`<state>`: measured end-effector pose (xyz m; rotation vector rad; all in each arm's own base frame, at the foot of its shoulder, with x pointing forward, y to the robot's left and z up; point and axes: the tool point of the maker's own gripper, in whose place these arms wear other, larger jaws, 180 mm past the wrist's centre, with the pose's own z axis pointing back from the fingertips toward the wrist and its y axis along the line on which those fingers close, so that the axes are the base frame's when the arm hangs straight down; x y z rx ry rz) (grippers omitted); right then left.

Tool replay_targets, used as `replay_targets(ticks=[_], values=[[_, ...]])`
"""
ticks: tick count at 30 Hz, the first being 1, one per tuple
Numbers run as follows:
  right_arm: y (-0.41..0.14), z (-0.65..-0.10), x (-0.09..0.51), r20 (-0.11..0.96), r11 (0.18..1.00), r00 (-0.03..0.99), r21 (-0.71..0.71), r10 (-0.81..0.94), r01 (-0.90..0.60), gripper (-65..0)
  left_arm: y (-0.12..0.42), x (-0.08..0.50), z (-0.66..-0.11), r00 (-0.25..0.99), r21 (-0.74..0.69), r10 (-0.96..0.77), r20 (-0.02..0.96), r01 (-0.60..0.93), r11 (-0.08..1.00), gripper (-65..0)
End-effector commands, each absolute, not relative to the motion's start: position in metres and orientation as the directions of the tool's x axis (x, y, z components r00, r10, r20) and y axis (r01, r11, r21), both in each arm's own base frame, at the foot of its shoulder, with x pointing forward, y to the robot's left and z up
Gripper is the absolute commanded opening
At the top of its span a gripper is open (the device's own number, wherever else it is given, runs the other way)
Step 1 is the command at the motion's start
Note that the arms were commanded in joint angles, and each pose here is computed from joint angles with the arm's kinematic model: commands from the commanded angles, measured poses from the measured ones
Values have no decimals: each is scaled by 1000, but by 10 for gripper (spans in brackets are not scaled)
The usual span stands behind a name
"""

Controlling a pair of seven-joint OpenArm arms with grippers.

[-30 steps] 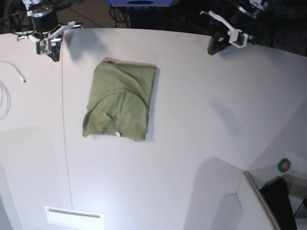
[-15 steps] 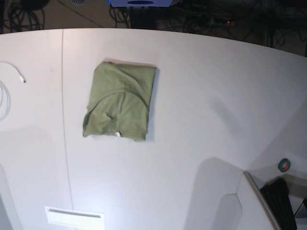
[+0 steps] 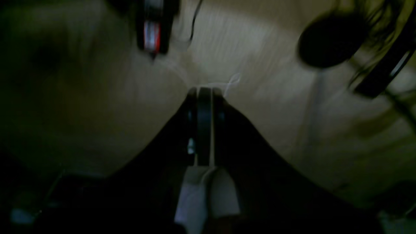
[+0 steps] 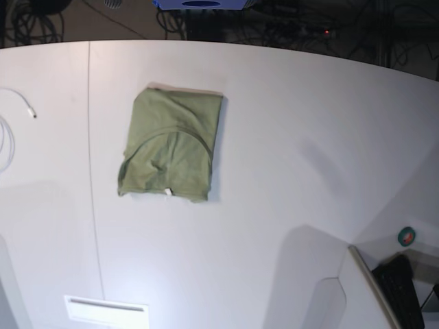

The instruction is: Layout the t-shirt on the table in an organized manner, then fold the t-shirt properly

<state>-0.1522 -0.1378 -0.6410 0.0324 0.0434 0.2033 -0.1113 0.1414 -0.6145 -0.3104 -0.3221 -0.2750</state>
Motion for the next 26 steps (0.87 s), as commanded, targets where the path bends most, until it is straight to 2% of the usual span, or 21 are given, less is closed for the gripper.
replay_targets(ticks=[1, 5, 9, 16, 26], values=[[-150, -641, -154, -53, 979, 977, 13, 205, -205, -650, 144, -126, -613, 921, -263, -230, 313, 317, 911, -650], [-145, -643, -146, -38, 980, 979, 17, 200, -199, -650, 153, -125, -626, 936, -245, -280, 211, 328, 912, -650], [-143, -643, -144, -31, 980, 980, 19, 198, -197, -650, 165, -111, -627, 928, -218, -289, 237, 340, 915, -650], [-143, -644, -142, -28, 980, 980, 19, 198, -197, -650, 177, -113, -626, 955, -184, -194, 223, 237, 954, -650], [-150, -648, -122, 0, 979, 979, 4, 204, -204, -650, 167, -94, -630, 946, -193, -201, 256, 254, 948, -650]])
